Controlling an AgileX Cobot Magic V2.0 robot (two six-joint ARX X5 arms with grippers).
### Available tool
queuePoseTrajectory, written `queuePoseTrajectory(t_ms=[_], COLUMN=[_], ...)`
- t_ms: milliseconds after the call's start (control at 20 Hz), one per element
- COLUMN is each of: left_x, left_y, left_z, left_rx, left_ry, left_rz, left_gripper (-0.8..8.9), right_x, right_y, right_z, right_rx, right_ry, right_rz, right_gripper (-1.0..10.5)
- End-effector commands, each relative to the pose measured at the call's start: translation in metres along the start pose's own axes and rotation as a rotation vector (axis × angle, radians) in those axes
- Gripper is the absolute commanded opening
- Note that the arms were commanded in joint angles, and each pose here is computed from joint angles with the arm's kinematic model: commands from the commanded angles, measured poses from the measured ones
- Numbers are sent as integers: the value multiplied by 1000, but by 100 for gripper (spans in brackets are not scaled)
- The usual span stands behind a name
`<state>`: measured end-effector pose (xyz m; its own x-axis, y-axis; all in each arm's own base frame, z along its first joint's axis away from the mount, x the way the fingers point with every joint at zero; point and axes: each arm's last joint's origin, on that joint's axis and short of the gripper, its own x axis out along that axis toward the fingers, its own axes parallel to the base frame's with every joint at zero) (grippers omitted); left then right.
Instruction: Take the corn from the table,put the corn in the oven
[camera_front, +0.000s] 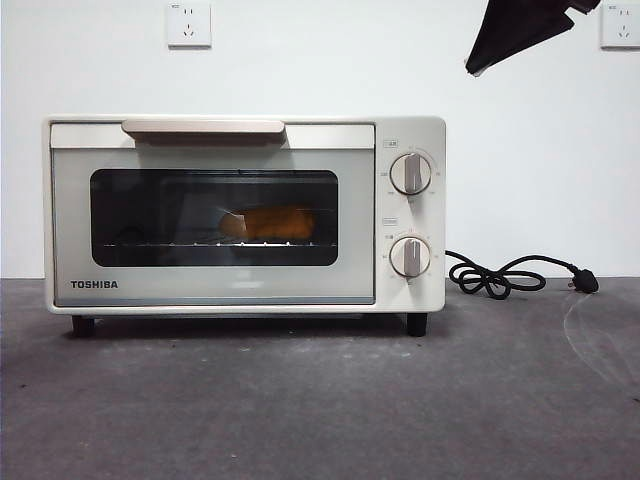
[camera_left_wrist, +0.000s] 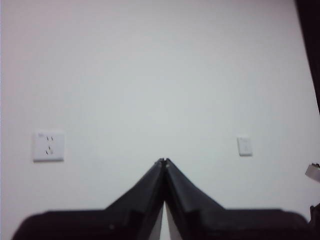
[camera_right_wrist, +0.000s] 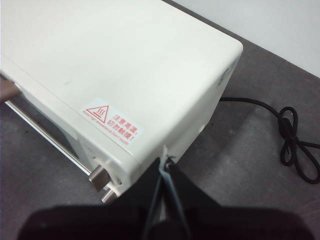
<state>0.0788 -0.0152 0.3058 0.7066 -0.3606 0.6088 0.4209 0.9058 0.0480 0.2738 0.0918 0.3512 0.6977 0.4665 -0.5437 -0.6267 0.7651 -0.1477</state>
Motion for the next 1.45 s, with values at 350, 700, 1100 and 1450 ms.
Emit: queuePoseTrajectory(t_ms=[350, 700, 1100, 1450], left_x=[-50, -66, -87, -86], left_y=[4, 8, 11, 11], left_z=[-80, -106, -130, -130], left_rx=[-49, -86, -40, 1], left_ry=[185, 467, 785, 799], left_rz=[159, 358, 507, 470], left_gripper=[-4, -4, -4, -4], right_x=[2, 2, 2, 2], right_y=[0, -1, 0, -1], right_z=[0, 0, 0, 0], right_rx=[-6, -6, -6, -6], right_ry=[0, -1, 0, -1], right_rz=[0, -1, 0, -1], right_gripper=[-16, -16, -16, -16])
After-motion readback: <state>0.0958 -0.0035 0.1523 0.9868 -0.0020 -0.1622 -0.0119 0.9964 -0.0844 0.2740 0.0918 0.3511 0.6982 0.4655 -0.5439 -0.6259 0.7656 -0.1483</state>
